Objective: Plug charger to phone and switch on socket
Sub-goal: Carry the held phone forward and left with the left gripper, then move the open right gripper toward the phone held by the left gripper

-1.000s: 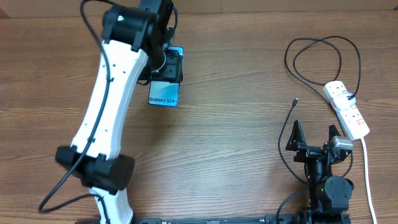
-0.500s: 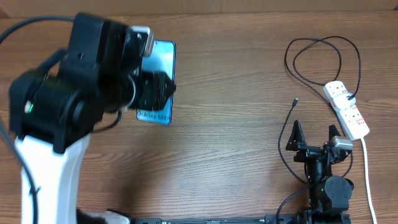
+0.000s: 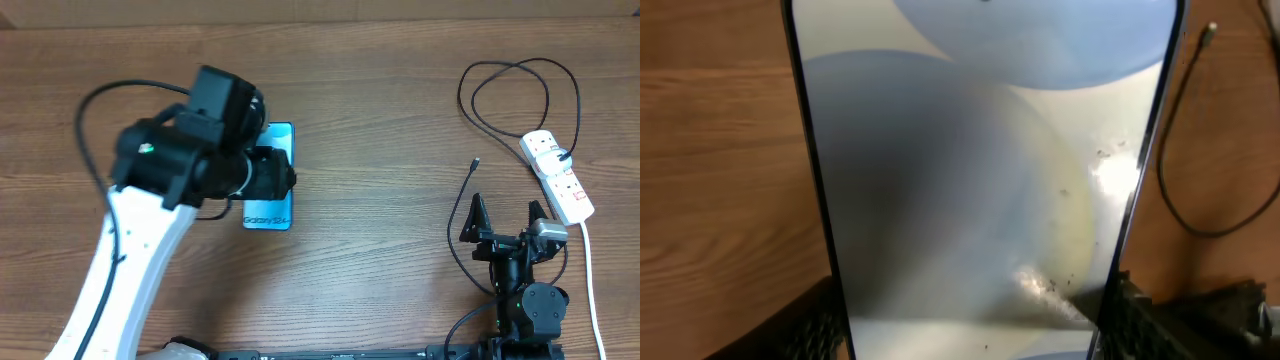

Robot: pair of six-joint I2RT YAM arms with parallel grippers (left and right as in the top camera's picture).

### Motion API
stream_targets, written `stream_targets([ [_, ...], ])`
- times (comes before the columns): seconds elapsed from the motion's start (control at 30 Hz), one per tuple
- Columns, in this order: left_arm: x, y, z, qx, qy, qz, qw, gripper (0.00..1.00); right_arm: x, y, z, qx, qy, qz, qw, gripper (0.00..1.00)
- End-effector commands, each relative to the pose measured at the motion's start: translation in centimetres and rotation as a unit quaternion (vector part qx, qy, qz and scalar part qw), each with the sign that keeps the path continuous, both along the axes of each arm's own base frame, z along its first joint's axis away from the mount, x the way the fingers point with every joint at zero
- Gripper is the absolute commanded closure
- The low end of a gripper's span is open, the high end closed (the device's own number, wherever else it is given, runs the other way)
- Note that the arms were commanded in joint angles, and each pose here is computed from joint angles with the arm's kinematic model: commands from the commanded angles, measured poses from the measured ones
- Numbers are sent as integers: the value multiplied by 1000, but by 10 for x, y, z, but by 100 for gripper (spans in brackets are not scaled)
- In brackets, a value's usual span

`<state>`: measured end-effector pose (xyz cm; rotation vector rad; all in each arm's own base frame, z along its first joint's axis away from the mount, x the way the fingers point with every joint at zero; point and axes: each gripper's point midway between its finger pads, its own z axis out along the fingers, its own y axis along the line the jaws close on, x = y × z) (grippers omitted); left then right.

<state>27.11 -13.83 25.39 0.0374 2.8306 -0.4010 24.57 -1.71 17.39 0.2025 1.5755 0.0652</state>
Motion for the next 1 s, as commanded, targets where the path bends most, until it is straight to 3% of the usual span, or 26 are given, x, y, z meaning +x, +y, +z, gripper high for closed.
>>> stream_targets([
  [0.0, -1, -13, -27, -40, 40, 39, 998, 56, 0, 0, -2, -2, 0, 0, 1000, 0],
  [0.1, 4, -20, -53, -59, 58, 66, 994, 56, 0, 2, -3, 4, 0, 7, 1000, 0],
  [0.23, 12, -32, -76, -98, 83, 114, 985, 55, -3, 49, 0, 109, 1, 140, 984, 0],
  [0.37, 22, -41, -80, -133, 103, 170, 971, 55, -25, 105, 3, 275, 55, 300, 912, 0],
  [0.57, 32, -44, -76, -165, 112, 230, 953, 55, -57, 143, 2, 319, 118, 419, 842, 0],
  [0.97, 51, -54, -64, -220, 105, 271, 931, 55, -54, 142, 2, 331, 119, 410, 842, 0],
])
